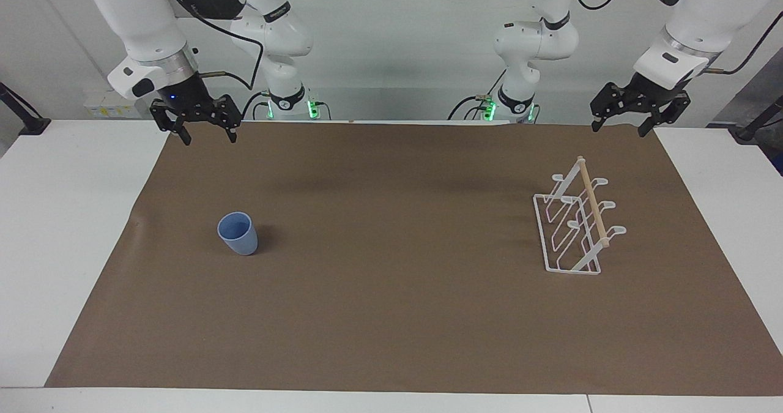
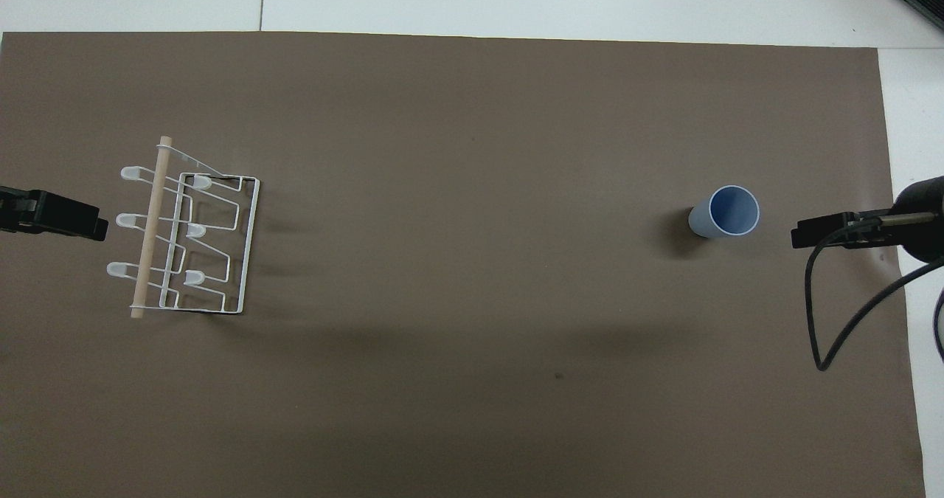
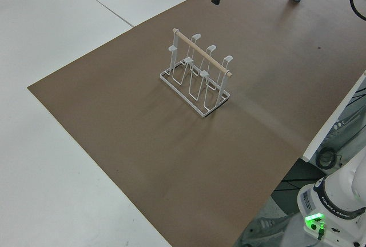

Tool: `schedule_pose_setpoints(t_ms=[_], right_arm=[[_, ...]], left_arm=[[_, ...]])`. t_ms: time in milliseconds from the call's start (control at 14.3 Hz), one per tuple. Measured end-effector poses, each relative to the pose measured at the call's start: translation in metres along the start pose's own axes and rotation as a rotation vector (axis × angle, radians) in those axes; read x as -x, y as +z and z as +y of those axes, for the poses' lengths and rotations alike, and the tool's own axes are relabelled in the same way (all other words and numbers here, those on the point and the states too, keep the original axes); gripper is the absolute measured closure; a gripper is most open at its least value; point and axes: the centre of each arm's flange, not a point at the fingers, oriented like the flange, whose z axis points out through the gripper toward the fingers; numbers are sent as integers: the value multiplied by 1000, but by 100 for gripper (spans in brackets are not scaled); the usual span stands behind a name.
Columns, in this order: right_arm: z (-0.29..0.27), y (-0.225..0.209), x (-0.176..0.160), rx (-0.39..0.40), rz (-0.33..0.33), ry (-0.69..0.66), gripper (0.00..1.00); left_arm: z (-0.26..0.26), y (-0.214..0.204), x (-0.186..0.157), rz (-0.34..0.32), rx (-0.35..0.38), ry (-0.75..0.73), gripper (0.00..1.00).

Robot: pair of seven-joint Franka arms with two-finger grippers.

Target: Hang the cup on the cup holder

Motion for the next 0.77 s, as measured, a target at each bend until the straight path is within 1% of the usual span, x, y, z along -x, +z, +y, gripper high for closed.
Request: schedule_pose_setpoints(t_ms=[490, 630, 770], right_arm=[[0, 2, 0, 0, 0, -8, 0], [1, 9, 0, 1, 2, -37, 0], [1, 25, 1, 3, 5, -65, 0]], left_arm=[[-1, 1, 0, -2, 0, -2, 0], [-1, 1, 0, -3, 0, -2, 0], [-1, 1, 0, -3, 0, -2, 0]])
